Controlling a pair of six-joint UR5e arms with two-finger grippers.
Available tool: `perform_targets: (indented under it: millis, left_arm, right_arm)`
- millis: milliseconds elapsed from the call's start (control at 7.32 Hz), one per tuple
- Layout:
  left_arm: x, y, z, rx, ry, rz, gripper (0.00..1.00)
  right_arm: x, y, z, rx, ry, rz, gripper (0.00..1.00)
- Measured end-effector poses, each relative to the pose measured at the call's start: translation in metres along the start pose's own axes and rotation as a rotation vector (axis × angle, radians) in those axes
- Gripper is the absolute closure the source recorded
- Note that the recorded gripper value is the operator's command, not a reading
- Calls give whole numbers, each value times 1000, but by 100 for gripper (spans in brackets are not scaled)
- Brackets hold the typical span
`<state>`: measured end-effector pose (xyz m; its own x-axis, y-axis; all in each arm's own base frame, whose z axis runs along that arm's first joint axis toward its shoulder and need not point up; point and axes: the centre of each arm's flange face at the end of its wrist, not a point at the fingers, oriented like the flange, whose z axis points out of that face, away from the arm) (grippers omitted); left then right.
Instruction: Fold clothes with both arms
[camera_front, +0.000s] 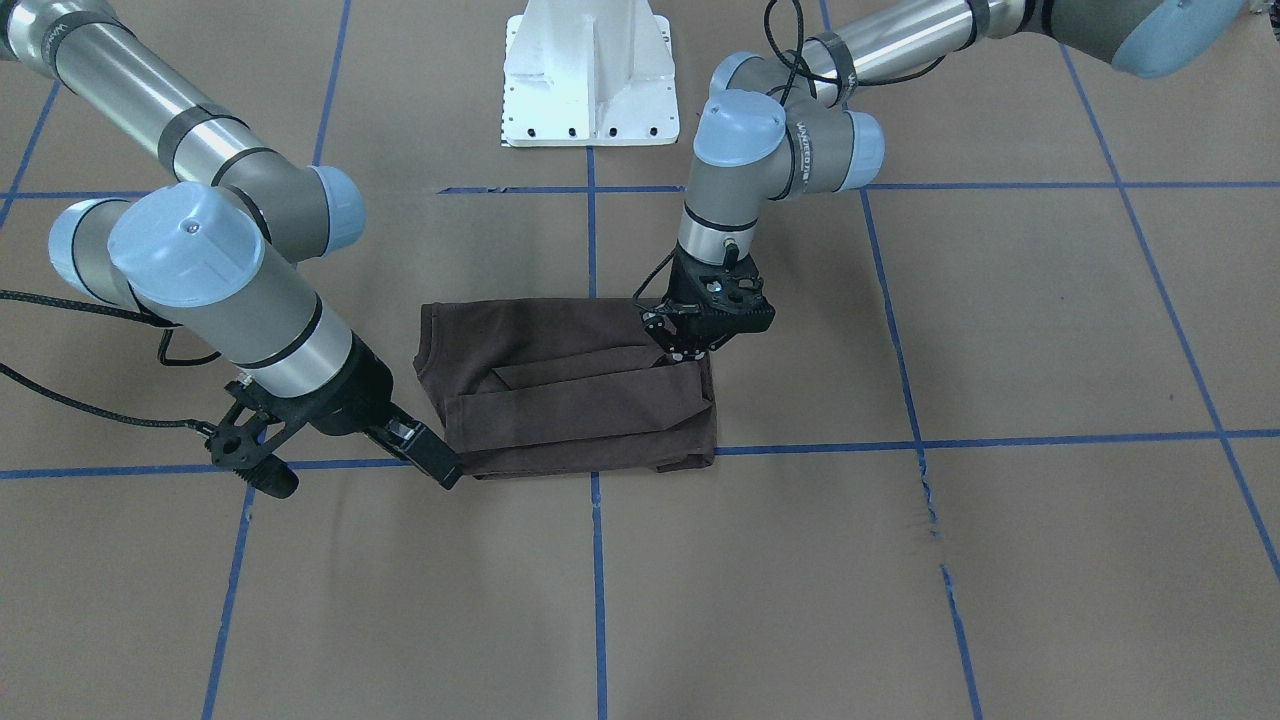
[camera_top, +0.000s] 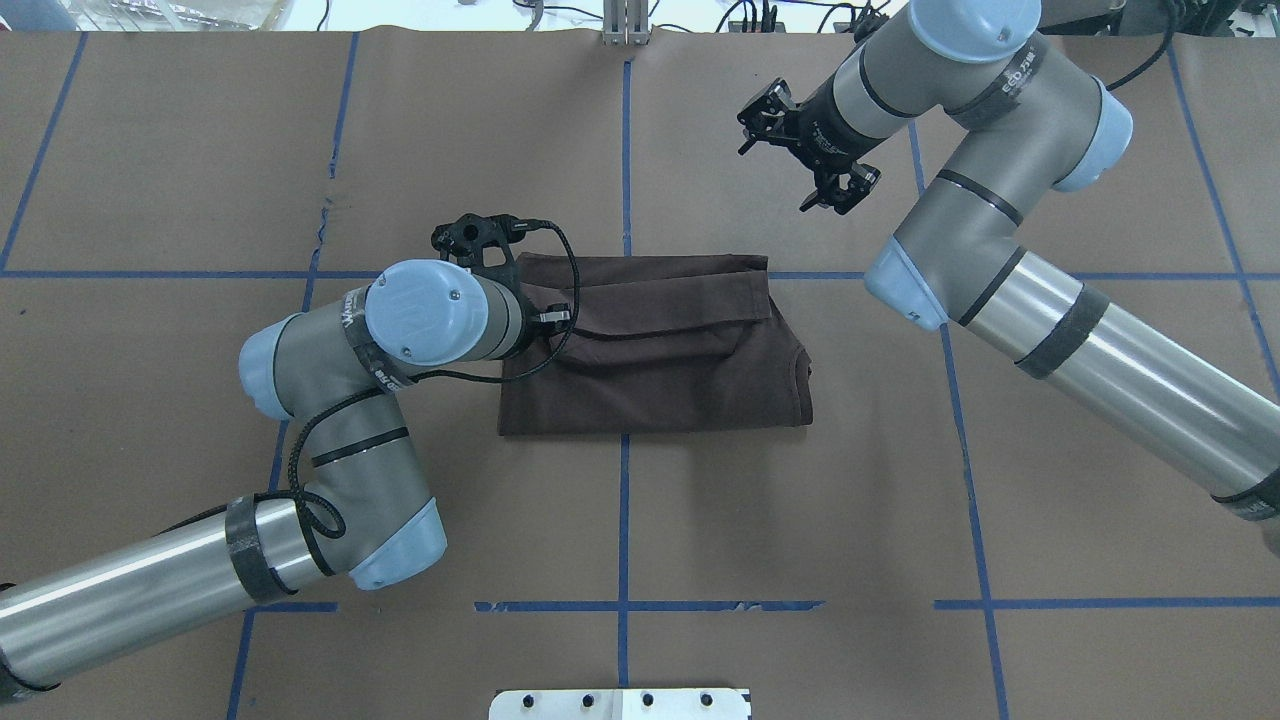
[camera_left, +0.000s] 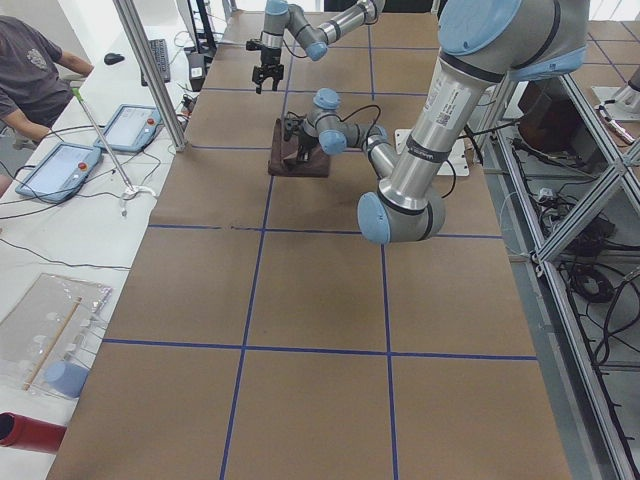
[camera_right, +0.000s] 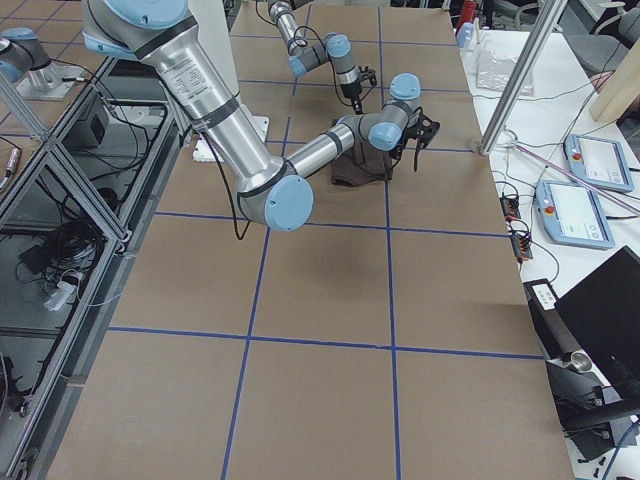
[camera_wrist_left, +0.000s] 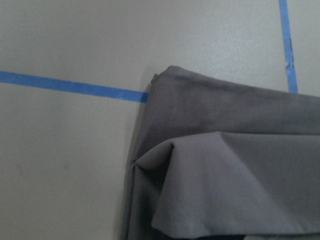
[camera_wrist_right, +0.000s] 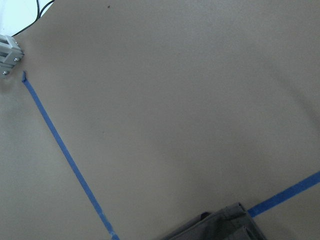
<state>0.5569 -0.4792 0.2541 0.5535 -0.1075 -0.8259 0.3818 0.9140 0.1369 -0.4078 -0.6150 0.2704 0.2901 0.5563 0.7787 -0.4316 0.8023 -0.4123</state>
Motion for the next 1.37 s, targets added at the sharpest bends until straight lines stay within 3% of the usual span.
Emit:
perform_targets:
  millis: [273, 547, 683, 957, 1093, 1230, 1367]
  left_arm:
    - [4, -84, 38, 60, 34, -51, 100]
    - [-14, -192, 36, 73, 47, -50, 100]
    - [-28, -219, 31, 82, 37, -24, 100]
    - [-43, -219, 14, 80, 63, 5, 100]
    - [-57, -200, -9, 48, 118, 22, 100]
    - [-75, -176, -42, 9, 183, 41, 100]
    - [-95, -156, -72, -14, 230, 56, 100]
  right_arm:
    - [7, 1, -3, 0, -2, 0, 0]
    - [13, 6, -13, -1, -5, -1, 0]
    - [13, 9, -18, 0, 2, 2, 0]
    - [12, 14, -22, 0, 3, 2, 0]
    - [10, 29, -16, 1, 2, -4, 2]
    - [7, 60, 2, 12, 8, -23, 24]
    - [5, 101, 26, 30, 18, -51, 54]
